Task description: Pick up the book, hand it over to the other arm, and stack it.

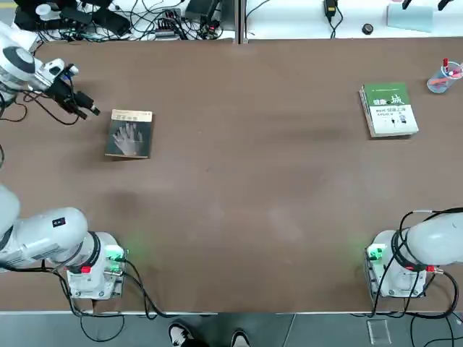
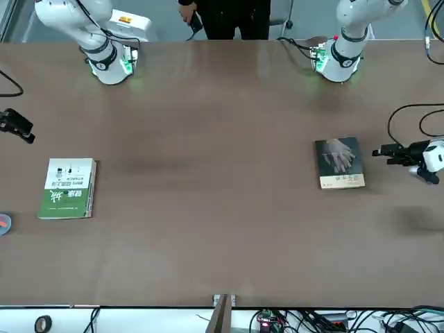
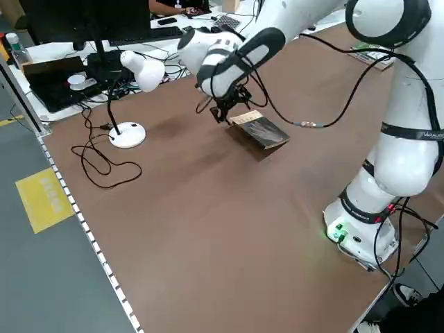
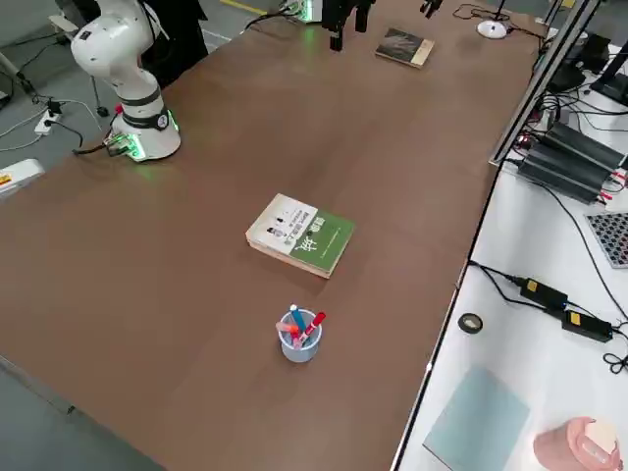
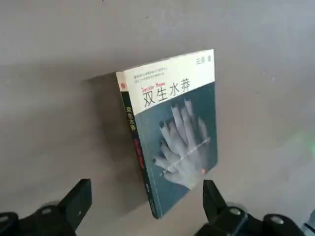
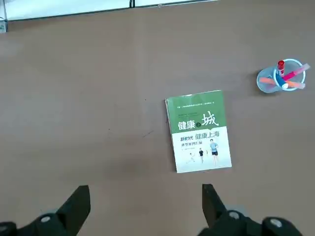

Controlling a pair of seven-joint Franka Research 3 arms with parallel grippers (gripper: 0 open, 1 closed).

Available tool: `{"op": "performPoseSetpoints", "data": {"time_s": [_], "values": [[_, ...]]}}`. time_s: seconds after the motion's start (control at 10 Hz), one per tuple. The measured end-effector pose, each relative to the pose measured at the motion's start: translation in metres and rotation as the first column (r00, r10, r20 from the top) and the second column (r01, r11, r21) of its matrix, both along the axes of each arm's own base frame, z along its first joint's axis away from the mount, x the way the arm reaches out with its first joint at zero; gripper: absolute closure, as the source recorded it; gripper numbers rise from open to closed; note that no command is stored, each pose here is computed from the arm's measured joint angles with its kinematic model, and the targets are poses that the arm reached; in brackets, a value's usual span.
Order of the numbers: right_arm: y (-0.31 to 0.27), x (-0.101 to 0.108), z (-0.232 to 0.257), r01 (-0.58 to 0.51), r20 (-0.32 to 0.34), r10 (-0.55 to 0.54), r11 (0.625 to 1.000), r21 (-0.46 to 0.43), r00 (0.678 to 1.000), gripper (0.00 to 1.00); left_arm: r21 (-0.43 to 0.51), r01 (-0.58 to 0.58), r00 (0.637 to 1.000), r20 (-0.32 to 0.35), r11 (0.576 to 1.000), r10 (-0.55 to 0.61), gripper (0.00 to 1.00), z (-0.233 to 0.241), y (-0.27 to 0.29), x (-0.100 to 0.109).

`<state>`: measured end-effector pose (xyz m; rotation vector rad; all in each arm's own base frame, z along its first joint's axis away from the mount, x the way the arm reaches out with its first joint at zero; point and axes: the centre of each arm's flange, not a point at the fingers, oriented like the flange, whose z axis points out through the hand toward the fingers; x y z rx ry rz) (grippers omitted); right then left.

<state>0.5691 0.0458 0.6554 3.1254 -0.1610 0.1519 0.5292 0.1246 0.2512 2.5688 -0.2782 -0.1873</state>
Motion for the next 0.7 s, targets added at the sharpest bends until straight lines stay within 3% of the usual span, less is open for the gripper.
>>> {"op": "performPoseSetpoints", "data": {"time_s": [0.7], "values": [[0.000, -0.001, -0.001, 0.001, -0.014, -0.001, 1.000, -0.001, 1.000, 0.00, -0.065, 0.003, 1.000, 0.011, 0.998, -0.002, 0.00, -0.050, 0.000, -0.017]]}}
